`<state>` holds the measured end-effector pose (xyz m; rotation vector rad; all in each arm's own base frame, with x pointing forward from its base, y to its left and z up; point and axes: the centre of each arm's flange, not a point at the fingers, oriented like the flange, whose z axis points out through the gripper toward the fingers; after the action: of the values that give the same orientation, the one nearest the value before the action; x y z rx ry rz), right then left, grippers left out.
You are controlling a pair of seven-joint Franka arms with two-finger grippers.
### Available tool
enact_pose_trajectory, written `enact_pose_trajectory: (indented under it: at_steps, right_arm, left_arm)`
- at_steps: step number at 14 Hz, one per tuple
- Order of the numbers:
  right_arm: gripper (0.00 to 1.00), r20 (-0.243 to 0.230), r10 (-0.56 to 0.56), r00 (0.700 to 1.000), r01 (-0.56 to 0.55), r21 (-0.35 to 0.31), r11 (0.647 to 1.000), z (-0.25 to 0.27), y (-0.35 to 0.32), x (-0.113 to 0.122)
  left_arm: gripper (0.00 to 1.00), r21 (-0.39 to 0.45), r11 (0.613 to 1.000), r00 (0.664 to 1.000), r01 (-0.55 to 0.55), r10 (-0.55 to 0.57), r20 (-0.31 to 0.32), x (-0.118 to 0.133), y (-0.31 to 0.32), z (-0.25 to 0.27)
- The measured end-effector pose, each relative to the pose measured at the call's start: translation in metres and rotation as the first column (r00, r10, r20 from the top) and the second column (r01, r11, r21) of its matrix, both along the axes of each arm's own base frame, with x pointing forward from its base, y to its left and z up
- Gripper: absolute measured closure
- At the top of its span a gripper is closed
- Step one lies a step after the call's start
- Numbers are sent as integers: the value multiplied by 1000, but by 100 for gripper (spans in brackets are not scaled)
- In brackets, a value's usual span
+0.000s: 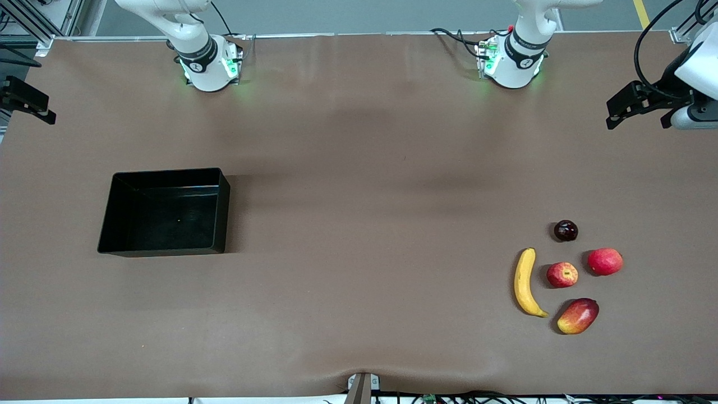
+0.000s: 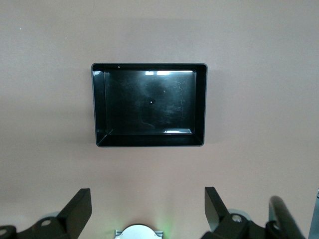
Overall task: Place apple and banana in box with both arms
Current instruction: 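Reach the left gripper down over the red-yellow apple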
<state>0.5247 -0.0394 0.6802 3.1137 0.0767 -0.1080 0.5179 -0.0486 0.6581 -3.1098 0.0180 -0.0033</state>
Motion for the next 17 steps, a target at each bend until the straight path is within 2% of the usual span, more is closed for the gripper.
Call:
enact_pose_trajectory:
  at_steps: [5, 9, 12, 14, 17]
  right_arm:
    - [0, 0, 0, 1000, 0, 1, 1000, 0, 0, 0]
    - [0, -4, -6, 1000, 6, 1, 1000, -3, -3, 2]
    - [0, -21, -12, 1000, 12, 1, 1000, -14, -7, 9]
    - [0, -35, -11, 999, 11, 1, 1000, -26, -7, 19]
    - [0, -69, -20, 997, 20, 2, 1000, -64, -20, 44]
  left_arm:
    - [0, 2, 1000, 1000, 3, -3, -18, 1, -2, -5]
    - [0, 4, 1000, 999, -5, 5, -53, 15, 2, -25]
    - [0, 7, 1000, 994, -15, 16, -111, 49, 6, -78]
    - [0, 6, 1000, 993, -14, 14, -113, 81, 4, -127]
    - [0, 29, 999, 996, -26, 28, -88, 116, 14, -186]
